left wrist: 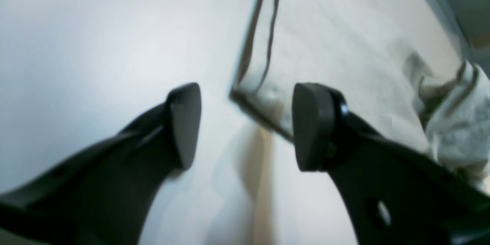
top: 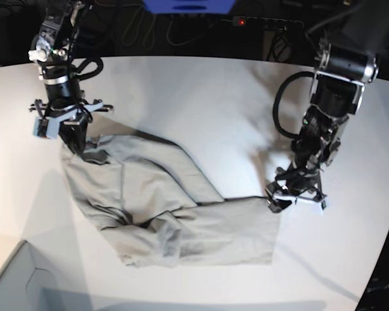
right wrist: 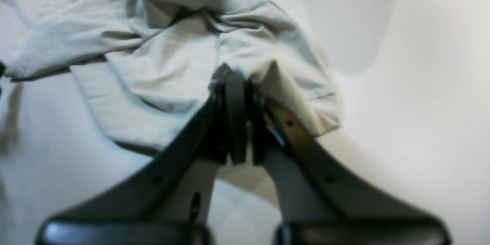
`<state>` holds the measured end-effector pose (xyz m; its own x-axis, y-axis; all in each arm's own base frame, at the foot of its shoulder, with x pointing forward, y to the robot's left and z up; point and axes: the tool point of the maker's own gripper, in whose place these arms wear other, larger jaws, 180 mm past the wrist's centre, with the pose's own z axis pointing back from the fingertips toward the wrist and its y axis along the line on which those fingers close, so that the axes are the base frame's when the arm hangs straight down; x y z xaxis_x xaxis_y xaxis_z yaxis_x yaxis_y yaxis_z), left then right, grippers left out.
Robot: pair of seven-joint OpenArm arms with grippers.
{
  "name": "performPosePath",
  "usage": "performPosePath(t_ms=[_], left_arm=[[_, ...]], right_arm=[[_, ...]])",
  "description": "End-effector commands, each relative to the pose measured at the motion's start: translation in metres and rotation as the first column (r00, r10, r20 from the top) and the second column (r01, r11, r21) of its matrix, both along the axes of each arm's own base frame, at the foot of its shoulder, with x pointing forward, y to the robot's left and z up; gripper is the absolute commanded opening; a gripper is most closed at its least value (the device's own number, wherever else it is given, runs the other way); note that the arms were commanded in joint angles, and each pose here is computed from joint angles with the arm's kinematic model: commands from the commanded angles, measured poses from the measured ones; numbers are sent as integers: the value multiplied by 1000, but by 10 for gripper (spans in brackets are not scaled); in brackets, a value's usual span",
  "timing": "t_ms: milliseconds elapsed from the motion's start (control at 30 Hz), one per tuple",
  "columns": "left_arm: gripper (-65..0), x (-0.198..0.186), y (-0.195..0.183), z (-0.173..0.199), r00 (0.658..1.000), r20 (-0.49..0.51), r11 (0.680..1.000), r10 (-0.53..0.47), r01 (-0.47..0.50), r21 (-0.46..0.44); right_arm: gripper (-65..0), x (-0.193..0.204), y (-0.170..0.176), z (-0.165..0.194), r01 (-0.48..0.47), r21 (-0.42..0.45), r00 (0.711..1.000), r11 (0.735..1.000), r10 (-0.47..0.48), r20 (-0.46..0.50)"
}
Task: Layout the t-shirt on the table in an organized manner, then fold the t-shirt properly
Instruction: 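Lower the shirt and drag it flat across the table with both grippers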
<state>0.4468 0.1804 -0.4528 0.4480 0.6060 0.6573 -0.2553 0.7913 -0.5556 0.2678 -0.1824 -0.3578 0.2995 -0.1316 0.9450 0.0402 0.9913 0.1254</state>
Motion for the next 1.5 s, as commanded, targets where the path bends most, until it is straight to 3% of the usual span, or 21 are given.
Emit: performPosePath(t_ms=[0,133,200,267,333,433,533,733,900,967,1067,1167,1367,1467], left_arm=[[-281,14,-3,13,999,35,1000,3,-3,-8],[-284,19,-18,16,999,42,1000,-9,10,-29],[-316,27,-26,23,998,58,999,-16,19,-40],[-456,34,-36,31,997,74,998,-26,30,-53],[-650,40,-40,38,996,88,998,-24,29,-56],[-623,64,-38,68,989,148,998,-20,29,-55],[-650,91,-37,110,973,229,998,-26,39,-51],[-647,137,-59,216,900,432,995,-58,88,-51],[-647,155,-111,264,856,493,983,-158,184,-5],[-647,156,-114,274,856,496,987,-143,163,3],[-647,145,-102,280,848,518,992,-111,123,12],[-647,127,-78,293,817,568,994,-106,95,49],[-648,106,-32,321,778,621,992,-94,21,124],[-648,102,-19,336,760,643,989,-92,-4,146]], right_arm=[[-650,4,-3,13,5,1,999,1000,-5,53],[-650,1,-3,10,6,0,999,1000,-6,42],[-650,0,-2,6,5,6,999,1000,-5,32],[-650,-1,-2,3,5,10,1000,1000,-6,23],[-650,-2,-2,-2,6,16,1000,1000,-6,12],[-650,-3,-1,-7,6,21,1000,1000,-6,0],[-650,-4,-1,-7,6,21,1000,1000,-6,-1],[-650,-4,-2,-7,7,19,1000,1000,-7,-2],[-650,-8,-6,-8,-1,0,1000,1000,1,-12],[-650,-8,-7,-9,-2,-2,1000,1000,2,-13],[-650,-7,-12,-7,-7,-20,1000,1000,7,-10],[-650,-6,-19,-4,-8,-40,1000,999,7,-6],[-650,-4,-58,17,84,-87,996,993,-81,46],[-650,-1,-60,33,89,-107,993,990,-80,85]])
